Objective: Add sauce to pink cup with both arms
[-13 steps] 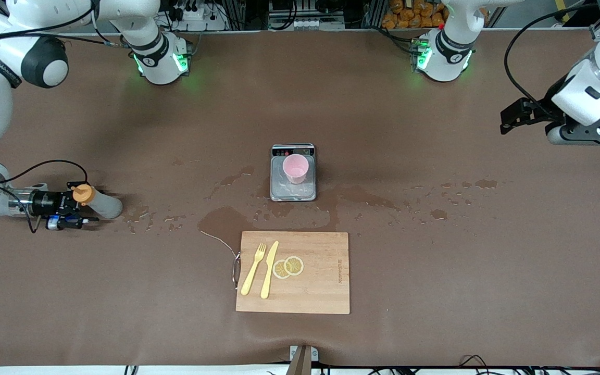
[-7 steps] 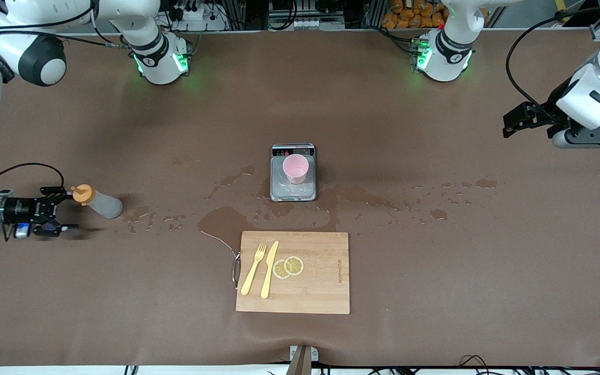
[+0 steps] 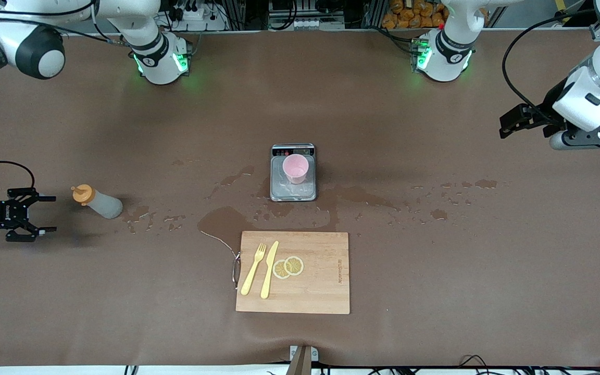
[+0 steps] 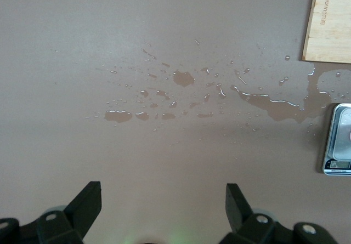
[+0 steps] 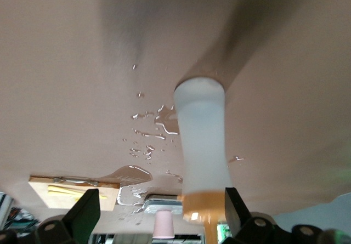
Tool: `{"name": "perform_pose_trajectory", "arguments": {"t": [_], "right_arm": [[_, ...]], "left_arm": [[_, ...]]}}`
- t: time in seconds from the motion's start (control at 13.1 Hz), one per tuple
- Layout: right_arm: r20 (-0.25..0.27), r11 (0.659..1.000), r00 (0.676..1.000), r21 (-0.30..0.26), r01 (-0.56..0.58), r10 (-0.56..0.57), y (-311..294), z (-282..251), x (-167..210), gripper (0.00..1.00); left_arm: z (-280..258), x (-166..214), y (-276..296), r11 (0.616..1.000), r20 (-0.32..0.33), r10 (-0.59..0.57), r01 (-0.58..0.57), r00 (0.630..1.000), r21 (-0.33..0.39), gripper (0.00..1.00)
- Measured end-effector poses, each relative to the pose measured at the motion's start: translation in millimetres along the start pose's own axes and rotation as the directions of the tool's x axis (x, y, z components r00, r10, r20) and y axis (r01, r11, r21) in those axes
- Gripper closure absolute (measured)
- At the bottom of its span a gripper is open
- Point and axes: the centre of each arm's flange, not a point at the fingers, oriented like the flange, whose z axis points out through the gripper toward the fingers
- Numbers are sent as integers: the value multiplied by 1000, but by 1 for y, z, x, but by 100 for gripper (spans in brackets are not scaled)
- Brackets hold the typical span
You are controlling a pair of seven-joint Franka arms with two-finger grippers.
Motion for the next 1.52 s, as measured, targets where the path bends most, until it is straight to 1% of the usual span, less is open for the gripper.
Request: {"name": "perform_pose_trajectory", "arguments": {"t": [0.15,0.23,0.38,0.53,0.61,0.69,0.76,0.84,0.91,0.99,1.07,1.14,1.22,1.29,1.37,1.52], "right_arm": [[-43,999,999,-29,27,-28,-24,-6,-47,0],[-51,998,997,-48,51,-53,-32,-6,-66,0],[-76,989,992,-118,88,-97,-46,-3,-99,0],[-144,973,979,-203,113,-143,-58,-2,-136,0],[-182,962,968,-244,124,-171,-64,-3,-160,0],[-205,951,958,-276,142,-202,-68,-4,-187,0],[-208,939,951,-303,160,-229,-70,-4,-212,0],[-198,930,948,-324,175,-248,-70,-2,-231,0],[-190,923,947,-340,183,-258,-68,-2,-243,0],[-180,917,947,-351,191,-266,-67,-2,-249,0],[-169,903,940,-369,219,-297,-63,-5,-252,0],[-164,874,915,-398,280,-369,-58,-13,-259,0],[-165,821,868,-446,357,-468,-52,-24,-273,0],[-171,775,825,-484,406,-539,-47,-34,-295,0],[-179,752,797,-499,432,-577,-43,-41,-316,0],[-199,737,766,-496,460,-611,-32,-60,-337,0]], "left_arm": [[0,0,2,1000,1,3,-3,1000,0,0],[0,0,2,1000,1,4,-4,1000,1,0],[0,-1,5,1000,1,9,-9,1000,1,0],[0,-2,12,1000,2,23,-23,1000,2,0],[0,-3,16,1000,1,31,-31,1000,2,0],[-1,-5,21,999,-1,39,-39,999,2,0],[-3,-6,24,999,-5,46,-46,999,2,0],[-6,-8,26,999,-10,50,-50,999,2,0],[-9,-11,26,999,-12,53,-53,999,1,0],[-11,-14,27,998,-10,58,-58,998,1,0],[-13,-16,27,997,-8,71,-71,997,2,0],[-14,-17,27,996,-10,88,-87,996,2,0],[-16,-18,27,995,-11,96,-96,995,2,0],[-16,-19,26,995,-12,97,-97,995,2,0],[-16,-19,26,995,-13,96,-96,995,2,0],[-18,-18,21,996,-15,86,-86,996,1,0]]}}
